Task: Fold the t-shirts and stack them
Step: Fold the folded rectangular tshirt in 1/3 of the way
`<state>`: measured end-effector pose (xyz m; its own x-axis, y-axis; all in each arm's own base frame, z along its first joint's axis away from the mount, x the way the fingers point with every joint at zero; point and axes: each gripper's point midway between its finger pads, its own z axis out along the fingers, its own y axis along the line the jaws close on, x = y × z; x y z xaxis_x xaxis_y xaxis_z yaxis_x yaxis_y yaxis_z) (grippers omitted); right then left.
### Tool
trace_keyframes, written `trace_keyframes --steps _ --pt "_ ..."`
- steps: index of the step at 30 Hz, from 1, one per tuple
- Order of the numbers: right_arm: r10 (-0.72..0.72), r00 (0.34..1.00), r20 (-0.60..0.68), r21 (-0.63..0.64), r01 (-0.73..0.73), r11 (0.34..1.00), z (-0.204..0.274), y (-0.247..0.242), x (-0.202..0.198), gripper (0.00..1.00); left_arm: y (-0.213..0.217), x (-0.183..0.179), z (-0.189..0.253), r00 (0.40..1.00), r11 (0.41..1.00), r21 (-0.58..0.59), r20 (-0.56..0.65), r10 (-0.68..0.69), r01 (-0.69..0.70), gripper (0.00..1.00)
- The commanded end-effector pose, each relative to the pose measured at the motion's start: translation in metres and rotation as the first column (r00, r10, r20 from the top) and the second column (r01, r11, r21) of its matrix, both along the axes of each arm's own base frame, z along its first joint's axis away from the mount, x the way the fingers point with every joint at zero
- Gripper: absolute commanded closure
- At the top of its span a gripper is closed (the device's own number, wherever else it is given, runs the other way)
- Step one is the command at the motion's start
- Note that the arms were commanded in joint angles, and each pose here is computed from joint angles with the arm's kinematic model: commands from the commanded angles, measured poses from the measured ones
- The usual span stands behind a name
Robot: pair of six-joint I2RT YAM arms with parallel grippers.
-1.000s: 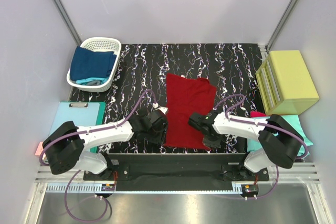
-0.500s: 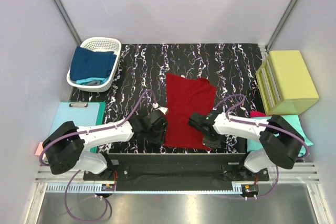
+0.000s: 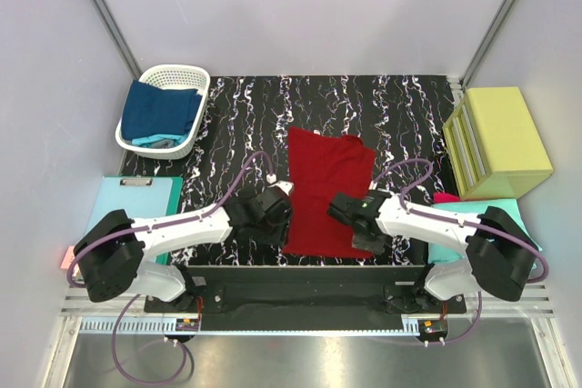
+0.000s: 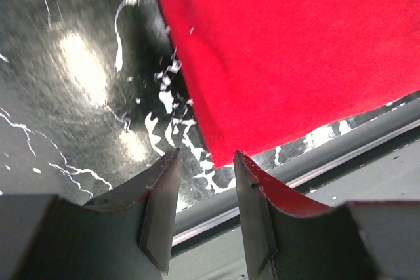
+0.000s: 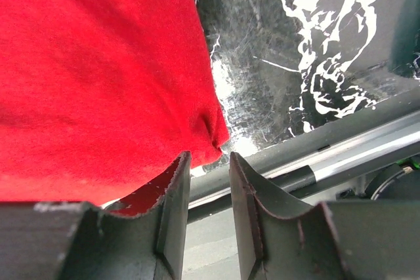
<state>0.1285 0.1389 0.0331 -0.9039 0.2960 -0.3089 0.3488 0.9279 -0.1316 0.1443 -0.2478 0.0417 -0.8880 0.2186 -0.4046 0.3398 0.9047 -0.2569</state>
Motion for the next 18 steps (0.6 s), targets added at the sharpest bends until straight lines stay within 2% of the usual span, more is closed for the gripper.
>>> trace_keyframes --steps 1,6,7,9,10,11,12,18 --pt "-0.028 0.986 0.163 0.054 0.019 0.998 0.036 0.007 0.024 0.63 -0.029 0.037 0.033 0.992 0.999 -0.053 0.124 0.005 0.002 0.58" --pt "-0.057 0.946 0.318 0.148 0.009 0.989 0.071 0.012 0.045 0.65 -0.076 0.095 0.065 0.982 0.982 -0.188 0.186 0.043 -0.007 0.59" --pt "-0.064 0.941 0.332 0.167 0.007 0.986 0.076 0.013 0.046 0.64 -0.082 0.103 0.05 0.987 0.984 -0.177 0.155 0.036 -0.009 0.59" --pt "-0.064 0.941 0.333 0.175 0.005 0.984 0.079 0.014 0.046 0.65 -0.1 0.121 0.05 0.987 0.982 -0.187 0.158 0.023 0.007 0.65" --pt "-0.059 0.945 0.323 0.169 0.004 0.986 0.077 0.014 0.045 0.66 -0.106 0.124 0.027 0.994 0.986 -0.163 0.108 0.001 0.016 0.68" --pt "-0.048 0.952 0.302 0.161 -0.002 0.987 0.076 0.013 0.041 0.66 -0.113 0.132 0.029 0.994 0.986 -0.166 0.111 0.001 0.017 0.7" --pt "-0.044 0.956 0.291 0.158 -0.002 0.987 0.074 0.013 0.039 0.67 -0.114 0.135 0.012 0.996 0.99 -0.142 0.084 -0.001 0.013 0.72" --pt "-0.062 0.963 0.262 0.153 0.022 0.988 0.067 0.002 0.027 0.69 -0.115 0.144 -0.019 1.0 0.995 -0.102 0.021 0.007 -0.005 0.75"
